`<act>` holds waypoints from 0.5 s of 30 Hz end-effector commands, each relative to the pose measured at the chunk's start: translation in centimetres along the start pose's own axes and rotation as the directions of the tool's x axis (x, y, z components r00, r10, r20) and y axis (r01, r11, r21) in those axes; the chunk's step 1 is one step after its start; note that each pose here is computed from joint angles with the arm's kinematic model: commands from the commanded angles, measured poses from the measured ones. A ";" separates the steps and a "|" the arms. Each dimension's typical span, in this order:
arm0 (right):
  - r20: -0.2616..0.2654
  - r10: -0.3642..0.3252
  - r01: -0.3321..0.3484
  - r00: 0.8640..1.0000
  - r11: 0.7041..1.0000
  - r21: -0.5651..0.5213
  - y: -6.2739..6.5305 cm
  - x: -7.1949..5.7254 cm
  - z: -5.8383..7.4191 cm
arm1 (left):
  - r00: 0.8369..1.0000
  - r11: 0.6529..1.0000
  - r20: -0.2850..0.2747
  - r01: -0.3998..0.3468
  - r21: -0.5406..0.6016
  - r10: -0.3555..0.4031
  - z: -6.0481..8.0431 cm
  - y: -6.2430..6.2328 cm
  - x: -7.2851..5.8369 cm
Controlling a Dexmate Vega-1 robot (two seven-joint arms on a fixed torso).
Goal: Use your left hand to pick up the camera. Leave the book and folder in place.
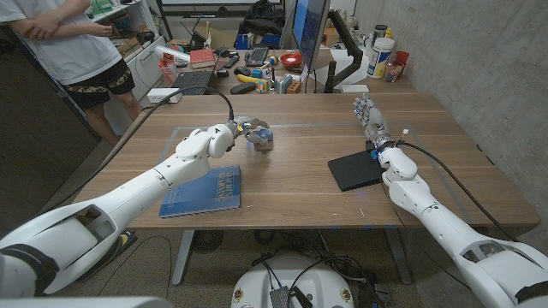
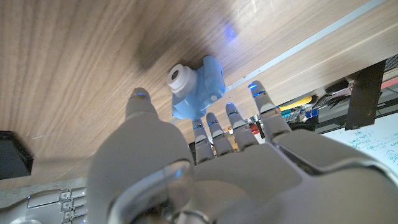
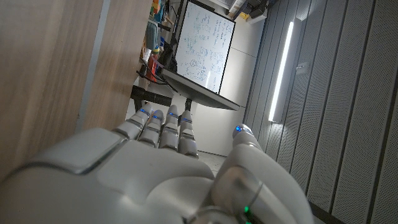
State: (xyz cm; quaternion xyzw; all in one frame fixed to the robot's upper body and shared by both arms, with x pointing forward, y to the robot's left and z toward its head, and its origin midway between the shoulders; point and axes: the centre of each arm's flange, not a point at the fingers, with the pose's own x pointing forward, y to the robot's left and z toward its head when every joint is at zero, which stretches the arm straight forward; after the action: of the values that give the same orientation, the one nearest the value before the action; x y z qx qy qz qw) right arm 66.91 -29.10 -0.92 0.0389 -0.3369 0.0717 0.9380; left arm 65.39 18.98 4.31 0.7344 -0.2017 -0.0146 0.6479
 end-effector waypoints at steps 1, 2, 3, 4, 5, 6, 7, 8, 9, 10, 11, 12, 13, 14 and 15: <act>-0.007 -0.002 0.001 1.000 1.000 -0.004 0.1 0.2 -0.4 | 1.000 1.000 0.014 -0.007 -0.003 0.007 -0.1 -0.3 0.5; -0.009 -0.002 0.002 1.000 1.000 -0.004 0.2 0.2 -0.4 | 1.000 1.000 0.016 -0.008 -0.005 0.008 -0.2 -0.4 0.6; -0.010 -0.002 0.002 1.000 1.000 -0.003 0.2 0.2 -0.5 | 1.000 1.000 0.017 -0.009 -0.006 0.009 -0.2 -0.5 0.6; -0.012 -0.002 0.002 1.000 1.000 -0.002 0.2 0.2 -0.6 | 1.000 1.000 0.017 -0.010 -0.007 0.010 -0.2 -0.5 0.6; -0.013 -0.002 0.002 1.000 1.000 -0.002 0.2 0.2 -0.6 | 1.000 1.000 0.019 -0.010 -0.012 0.010 -0.2 -0.6 0.7; -0.014 -0.002 0.002 1.000 1.000 -0.001 0.2 0.2 -0.7 | 1.000 1.000 0.019 -0.010 -0.013 0.010 -0.3 -0.6 0.7; -0.014 -0.002 0.002 1.000 1.000 -0.001 0.2 0.2 -0.7 | 1.000 1.000 0.018 -0.009 -0.012 0.009 -0.3 -0.6 0.7; -0.015 -0.002 0.002 1.000 1.000 -0.001 0.2 0.2 -0.7 | 1.000 1.000 0.017 -0.009 -0.012 0.009 -0.3 -0.6 0.7; -0.015 -0.002 0.002 1.000 1.000 -0.001 0.3 0.3 -0.7 | 1.000 1.000 0.017 -0.010 -0.012 0.011 -0.4 -0.6 0.7; -0.015 -0.002 0.002 1.000 1.000 -0.001 0.3 0.3 -0.7 | 1.000 1.000 0.016 -0.012 -0.010 0.012 -0.4 -0.6 0.7; -0.013 -0.002 0.002 1.000 1.000 0.000 0.3 0.4 -0.7 | 1.000 1.000 0.015 -0.013 -0.009 0.013 -0.4 -0.5 0.7; -0.011 -0.002 0.002 1.000 1.000 0.000 0.3 0.4 -0.6 | 1.000 1.000 0.016 -0.015 -0.011 0.015 -0.4 -0.4 0.7; -0.009 -0.002 0.002 1.000 1.000 0.000 0.3 0.5 -0.6 | 1.000 1.000 0.017 -0.019 -0.012 0.019 -0.4 -0.4 0.7; -0.006 -0.002 0.002 1.000 1.000 0.001 0.3 0.5 -0.5 | 0.999 1.000 0.020 -0.029 -0.012 0.029 -0.4 -0.3 0.8; -0.005 -0.002 0.002 1.000 1.000 0.001 0.3 0.5 -0.5 | 0.999 0.999 0.020 -0.030 -0.012 0.030 -0.4 -0.3 0.8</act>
State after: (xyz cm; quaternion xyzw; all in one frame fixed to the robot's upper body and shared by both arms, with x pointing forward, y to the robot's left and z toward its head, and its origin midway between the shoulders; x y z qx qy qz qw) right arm 67.38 -28.85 -1.16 0.0387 -0.3320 0.0703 0.9399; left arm 66.05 19.06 4.12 0.7305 -0.2104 -0.0174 0.6494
